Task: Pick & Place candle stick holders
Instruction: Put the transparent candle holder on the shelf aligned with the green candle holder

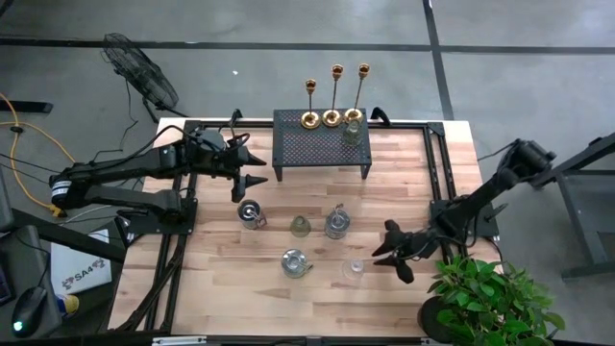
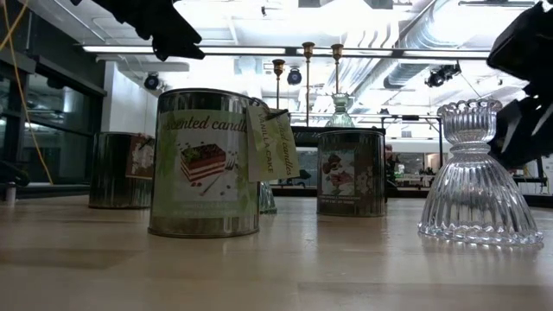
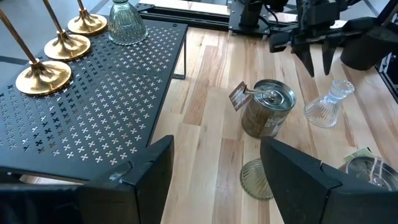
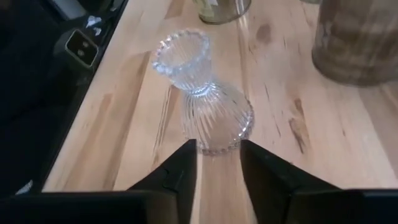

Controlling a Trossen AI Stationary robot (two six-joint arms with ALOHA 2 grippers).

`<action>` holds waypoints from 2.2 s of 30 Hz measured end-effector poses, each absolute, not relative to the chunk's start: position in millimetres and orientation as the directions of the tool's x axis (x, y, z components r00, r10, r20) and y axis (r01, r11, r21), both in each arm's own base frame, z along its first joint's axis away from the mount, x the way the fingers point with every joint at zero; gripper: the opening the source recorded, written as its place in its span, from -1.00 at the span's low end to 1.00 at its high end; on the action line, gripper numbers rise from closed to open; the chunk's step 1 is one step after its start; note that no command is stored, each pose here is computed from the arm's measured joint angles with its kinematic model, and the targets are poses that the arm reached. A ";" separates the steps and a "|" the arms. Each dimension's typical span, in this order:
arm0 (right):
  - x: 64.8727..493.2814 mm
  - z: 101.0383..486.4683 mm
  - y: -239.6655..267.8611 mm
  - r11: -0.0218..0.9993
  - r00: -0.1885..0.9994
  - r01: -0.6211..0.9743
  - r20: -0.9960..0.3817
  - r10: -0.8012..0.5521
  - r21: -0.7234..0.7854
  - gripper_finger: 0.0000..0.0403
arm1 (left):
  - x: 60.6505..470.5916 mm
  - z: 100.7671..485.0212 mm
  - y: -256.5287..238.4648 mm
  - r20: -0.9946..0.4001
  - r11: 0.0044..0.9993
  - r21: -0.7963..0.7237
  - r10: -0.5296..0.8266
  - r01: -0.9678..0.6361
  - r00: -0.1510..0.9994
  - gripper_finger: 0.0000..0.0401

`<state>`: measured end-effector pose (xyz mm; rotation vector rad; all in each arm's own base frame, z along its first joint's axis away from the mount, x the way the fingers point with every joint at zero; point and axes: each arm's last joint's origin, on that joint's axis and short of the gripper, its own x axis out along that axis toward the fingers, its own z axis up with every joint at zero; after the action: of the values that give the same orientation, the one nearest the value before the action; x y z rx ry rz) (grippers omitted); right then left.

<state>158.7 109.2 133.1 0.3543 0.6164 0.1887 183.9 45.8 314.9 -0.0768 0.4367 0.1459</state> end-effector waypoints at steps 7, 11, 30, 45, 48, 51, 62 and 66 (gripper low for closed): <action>164.7 131.5 115.3 0.888 0.806 -0.099 -0.487 0.337 0.450 0.10 | 183.9 314.8 45.8 -0.427 0.986 -0.046 0.124 -0.159 0.896 0.17; 166.7 128.4 117.1 0.911 0.804 -0.160 -0.486 0.344 0.379 0.28 | 183.9 314.8 45.8 -0.427 0.985 -0.053 0.124 -0.162 0.896 0.17; 189.8 110.5 126.9 0.965 0.869 -0.219 -0.420 0.261 0.146 0.30 | 183.9 314.9 45.9 -0.427 0.977 -0.103 0.125 -0.185 0.896 0.17; 208.4 113.0 130.0 0.958 0.869 -0.271 -0.406 0.284 0.092 0.22 | 183.8 314.9 46.6 -0.428 0.968 -0.121 0.148 -0.219 0.892 0.17; 209.5 116.3 131.3 0.951 0.874 -0.290 -0.374 0.310 0.108 0.14 | 183.8 314.9 46.6 -0.428 0.968 -0.122 0.148 -0.220 0.891 0.17; 209.8 117.2 131.6 0.949 0.877 -0.297 -0.365 0.314 0.104 0.07 | 183.8 314.9 46.6 -0.428 0.966 -0.128 0.149 -0.223 0.891 0.17; 212.9 117.0 127.0 0.933 0.859 -0.349 -0.370 0.355 0.085 -0.18 | 183.8 314.9 46.6 -0.428 0.960 -0.153 0.149 -0.234 0.891 0.17; 213.2 117.1 126.6 0.934 0.859 -0.348 -0.370 0.354 0.084 -0.30 | 183.8 314.9 46.6 -0.428 0.960 -0.153 0.150 -0.235 0.891 0.17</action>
<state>213.2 126.6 117.1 0.0148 0.3912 0.3686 183.8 46.6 314.9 -0.2039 0.4263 0.2008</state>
